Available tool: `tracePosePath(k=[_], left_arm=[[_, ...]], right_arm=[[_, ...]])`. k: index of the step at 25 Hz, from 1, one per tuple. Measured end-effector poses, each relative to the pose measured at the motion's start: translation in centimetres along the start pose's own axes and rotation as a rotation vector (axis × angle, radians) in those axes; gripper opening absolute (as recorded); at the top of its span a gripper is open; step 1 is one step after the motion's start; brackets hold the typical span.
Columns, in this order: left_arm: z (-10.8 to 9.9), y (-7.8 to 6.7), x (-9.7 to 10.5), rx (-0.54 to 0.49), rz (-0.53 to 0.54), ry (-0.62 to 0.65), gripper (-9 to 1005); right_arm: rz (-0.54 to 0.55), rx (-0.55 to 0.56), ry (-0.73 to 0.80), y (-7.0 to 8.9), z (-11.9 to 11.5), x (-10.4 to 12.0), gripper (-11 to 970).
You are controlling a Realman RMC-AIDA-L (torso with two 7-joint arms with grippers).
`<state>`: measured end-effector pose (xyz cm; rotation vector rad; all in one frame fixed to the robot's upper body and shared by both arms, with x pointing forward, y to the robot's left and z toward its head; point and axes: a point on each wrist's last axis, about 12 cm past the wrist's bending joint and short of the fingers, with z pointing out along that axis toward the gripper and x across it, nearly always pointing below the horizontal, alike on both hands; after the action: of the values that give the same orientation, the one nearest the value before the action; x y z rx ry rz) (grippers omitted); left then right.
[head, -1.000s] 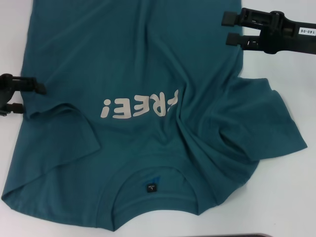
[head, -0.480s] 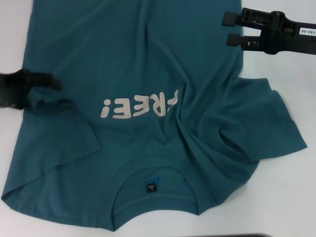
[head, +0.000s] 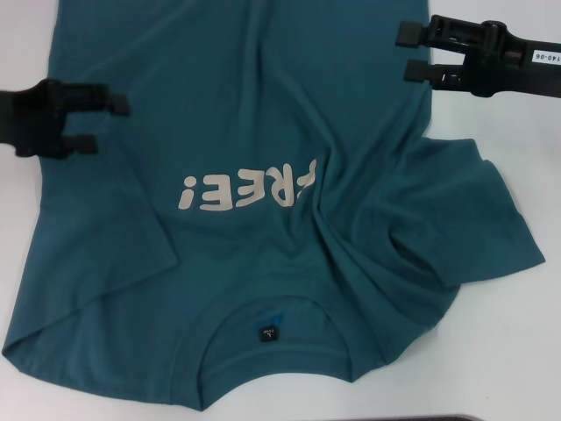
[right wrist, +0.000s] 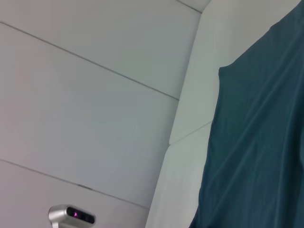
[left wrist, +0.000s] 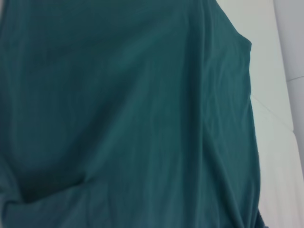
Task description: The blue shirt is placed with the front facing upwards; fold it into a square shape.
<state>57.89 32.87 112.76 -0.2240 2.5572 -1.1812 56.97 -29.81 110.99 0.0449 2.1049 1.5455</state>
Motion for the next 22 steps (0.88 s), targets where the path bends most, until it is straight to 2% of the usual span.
tracePosePath(k=[3,6,8,11,15,19,22], left_arm=[[-0.9,0.4,0.6,0.029,0.055,0.022,904],[-1.8,0.1,2.3,0.155,0.264,0.069,904],[-1.7,0.2,4.1,0.247,0.432,0.078,904],[-0.8,0.6,6.0,0.294,0.553,0.041,904],[-0.3,1.0,7.0,0.311,0.535,0.025,904],[-0.7,1.3,6.9,0.327,0.455,-0.005,904],[-1.2,1.6,6.7,0.336,0.419,-0.045,904]], right_arm=[[-0.012,0.009,-0.003,-0.1,-0.1,0.0,915],[-0.061,0.012,-0.005,-0.1,-0.2,-0.1,915],[-0.12,0.008,-0.005,0.0,-0.3,-0.1,915],[-0.201,0.017,0.0,0.2,-0.5,-0.5,914],[-0.243,0.091,0.039,0.4,-2.3,-1.9,914],[-0.188,0.191,0.126,0.9,-5.3,-3.3,914],[-0.168,0.265,0.208,1.3,-7.4,-3.6,915]])
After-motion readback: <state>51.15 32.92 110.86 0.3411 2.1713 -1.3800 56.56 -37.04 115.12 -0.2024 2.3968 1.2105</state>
